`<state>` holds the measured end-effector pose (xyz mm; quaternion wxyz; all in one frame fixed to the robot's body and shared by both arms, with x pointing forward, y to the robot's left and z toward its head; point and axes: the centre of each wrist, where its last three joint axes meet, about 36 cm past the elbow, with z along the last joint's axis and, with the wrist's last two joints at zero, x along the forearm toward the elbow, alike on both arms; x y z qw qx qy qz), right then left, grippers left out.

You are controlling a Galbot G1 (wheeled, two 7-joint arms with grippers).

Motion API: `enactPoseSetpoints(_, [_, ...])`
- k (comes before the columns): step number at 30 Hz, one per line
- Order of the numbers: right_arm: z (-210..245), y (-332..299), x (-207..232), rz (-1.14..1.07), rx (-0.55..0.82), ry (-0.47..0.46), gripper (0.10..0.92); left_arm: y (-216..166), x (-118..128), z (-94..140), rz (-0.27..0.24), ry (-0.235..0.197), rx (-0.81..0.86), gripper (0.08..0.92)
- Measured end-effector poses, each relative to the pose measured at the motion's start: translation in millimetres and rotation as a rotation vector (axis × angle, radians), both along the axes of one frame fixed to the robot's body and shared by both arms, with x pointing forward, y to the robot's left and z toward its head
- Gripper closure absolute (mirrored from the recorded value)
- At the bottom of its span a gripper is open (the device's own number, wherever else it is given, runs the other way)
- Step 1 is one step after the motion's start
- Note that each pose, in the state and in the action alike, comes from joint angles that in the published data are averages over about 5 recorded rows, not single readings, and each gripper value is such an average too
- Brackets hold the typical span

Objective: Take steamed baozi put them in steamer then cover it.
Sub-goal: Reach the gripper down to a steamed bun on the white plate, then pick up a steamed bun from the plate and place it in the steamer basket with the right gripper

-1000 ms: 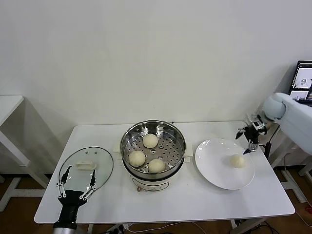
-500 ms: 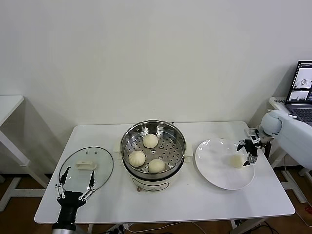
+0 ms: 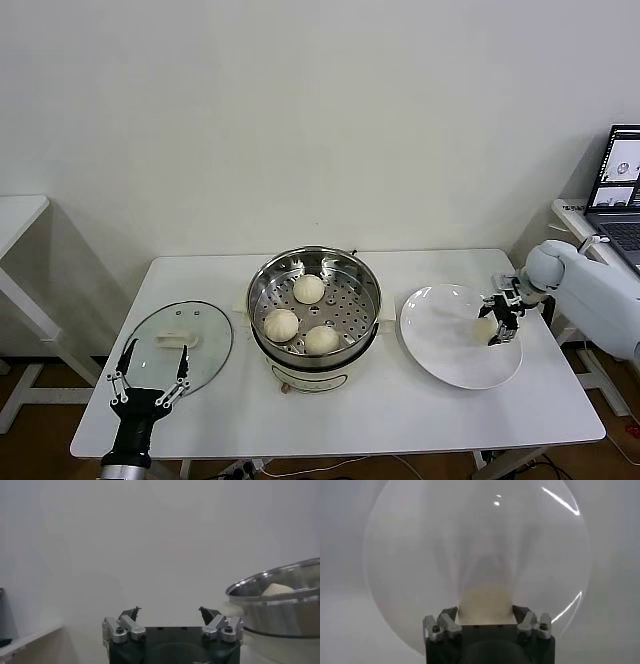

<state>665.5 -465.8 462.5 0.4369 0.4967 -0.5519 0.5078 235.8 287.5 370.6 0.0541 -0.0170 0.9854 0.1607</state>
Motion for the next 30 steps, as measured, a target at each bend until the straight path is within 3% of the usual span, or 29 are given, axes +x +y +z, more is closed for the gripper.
enactPoseSetpoints(5, [0,1,0,-0.003,0.003,-0.005,0.377,0,0,1,0.003,-0.002,-0.006,0.177])
enactPoseSetpoints(11, [23,10,7,0.016,0.01,-0.012,0.391,-2,0,3,0.001,-0.003,-0.01,0.177])
enactPoseSetpoints(22, [146,102,45,0.176,0.074,-0.052,0.402,-4,4,5,-0.013,-0.013,-0.012,0.177])
enactPoseSetpoints(30, [216,210,40,0.355,0.122,-0.062,0.403,-7,6,7,-0.021,-0.017,-0.017,0.177])
